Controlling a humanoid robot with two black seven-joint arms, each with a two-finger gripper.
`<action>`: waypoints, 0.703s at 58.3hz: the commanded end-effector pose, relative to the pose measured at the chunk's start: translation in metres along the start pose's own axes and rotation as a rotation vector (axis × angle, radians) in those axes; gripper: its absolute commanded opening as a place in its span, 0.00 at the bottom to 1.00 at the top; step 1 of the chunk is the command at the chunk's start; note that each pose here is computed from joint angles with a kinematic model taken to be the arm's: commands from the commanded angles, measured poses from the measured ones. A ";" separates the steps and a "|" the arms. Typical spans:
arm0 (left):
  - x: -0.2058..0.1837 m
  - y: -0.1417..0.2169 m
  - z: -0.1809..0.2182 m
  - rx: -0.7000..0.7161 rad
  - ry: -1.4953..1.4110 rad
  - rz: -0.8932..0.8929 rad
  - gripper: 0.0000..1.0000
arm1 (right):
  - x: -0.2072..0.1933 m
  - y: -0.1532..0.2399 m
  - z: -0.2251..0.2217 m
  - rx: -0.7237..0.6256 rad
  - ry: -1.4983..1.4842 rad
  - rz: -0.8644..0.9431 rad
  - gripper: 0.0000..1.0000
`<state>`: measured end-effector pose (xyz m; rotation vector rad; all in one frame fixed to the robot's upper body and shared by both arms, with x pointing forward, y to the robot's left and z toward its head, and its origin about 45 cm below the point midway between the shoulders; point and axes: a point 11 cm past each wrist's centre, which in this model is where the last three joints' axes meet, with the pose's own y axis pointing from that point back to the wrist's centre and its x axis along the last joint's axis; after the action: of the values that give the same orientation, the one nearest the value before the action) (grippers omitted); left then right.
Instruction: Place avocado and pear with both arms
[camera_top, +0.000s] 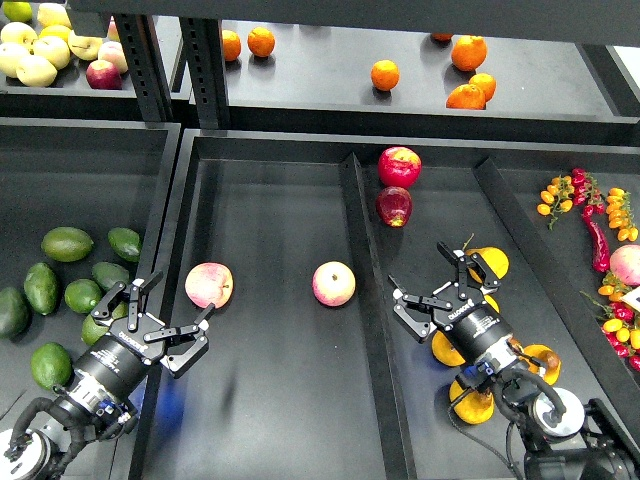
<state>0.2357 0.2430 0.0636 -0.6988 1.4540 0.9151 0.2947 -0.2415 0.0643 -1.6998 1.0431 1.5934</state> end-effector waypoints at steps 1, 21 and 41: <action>0.001 0.001 -0.001 0.000 0.006 0.001 0.99 | 0.007 0.016 0.012 0.010 -0.045 0.005 0.99; -0.002 -0.005 -0.007 0.027 0.000 -0.007 0.99 | -0.015 0.033 0.028 0.026 -0.080 -0.086 0.99; -0.026 -0.027 -0.006 0.029 -0.037 -0.076 0.99 | -0.046 0.032 0.027 0.041 -0.058 -0.167 0.99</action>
<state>0.2531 0.2260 0.0772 -0.7009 1.4179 0.8662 0.2498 -0.2292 0.0968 -1.6495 0.8940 1.5255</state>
